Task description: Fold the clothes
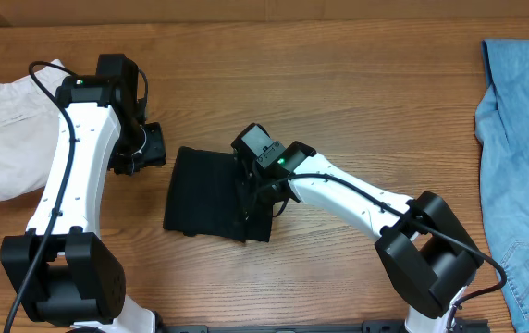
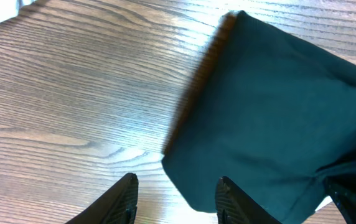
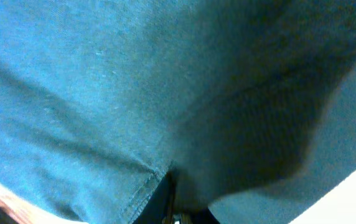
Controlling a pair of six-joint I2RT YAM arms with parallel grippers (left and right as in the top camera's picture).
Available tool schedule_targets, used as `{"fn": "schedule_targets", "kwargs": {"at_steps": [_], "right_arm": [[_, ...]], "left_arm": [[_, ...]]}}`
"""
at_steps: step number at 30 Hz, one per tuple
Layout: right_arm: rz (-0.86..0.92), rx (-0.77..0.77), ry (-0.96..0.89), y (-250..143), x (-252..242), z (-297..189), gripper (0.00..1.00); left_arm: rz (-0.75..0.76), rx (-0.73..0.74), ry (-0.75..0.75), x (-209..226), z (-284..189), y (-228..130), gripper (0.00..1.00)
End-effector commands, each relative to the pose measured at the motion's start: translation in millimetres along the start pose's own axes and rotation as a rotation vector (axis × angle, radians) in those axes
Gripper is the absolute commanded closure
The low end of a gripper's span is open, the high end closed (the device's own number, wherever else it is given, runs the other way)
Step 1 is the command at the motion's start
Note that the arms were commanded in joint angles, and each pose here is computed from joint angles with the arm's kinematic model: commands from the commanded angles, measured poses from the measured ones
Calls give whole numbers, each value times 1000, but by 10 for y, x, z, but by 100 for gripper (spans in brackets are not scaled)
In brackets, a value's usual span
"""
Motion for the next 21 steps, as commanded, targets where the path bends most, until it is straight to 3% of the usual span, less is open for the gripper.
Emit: {"fn": "schedule_targets", "kwargs": {"at_steps": [1,7,16,21], "right_arm": [[21,-68,-30,135,-59,-267,96],[26,-122,-82,216,-281,-626,96],[124,-88,-260,140,-930,-361,96],[179,-96,-327,185,-1251,-328,96]], "left_arm": [[10,-23,13,33,-63,44,56],[12,-23,12,30,-63,44,56],[18,-8,-50,-64,-64,11,57],[118,-24,-172,-307,-84,31,60]]}}
Point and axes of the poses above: each gripper's point midway between its finger pads, its own z axis out along the fingers, its own x axis along the line the jaws close on, y = z × x, the point moved 2 cm from there along -z, back along the fingers, and after that the axes turned 10 degrees about z, right-handed, at the moved point
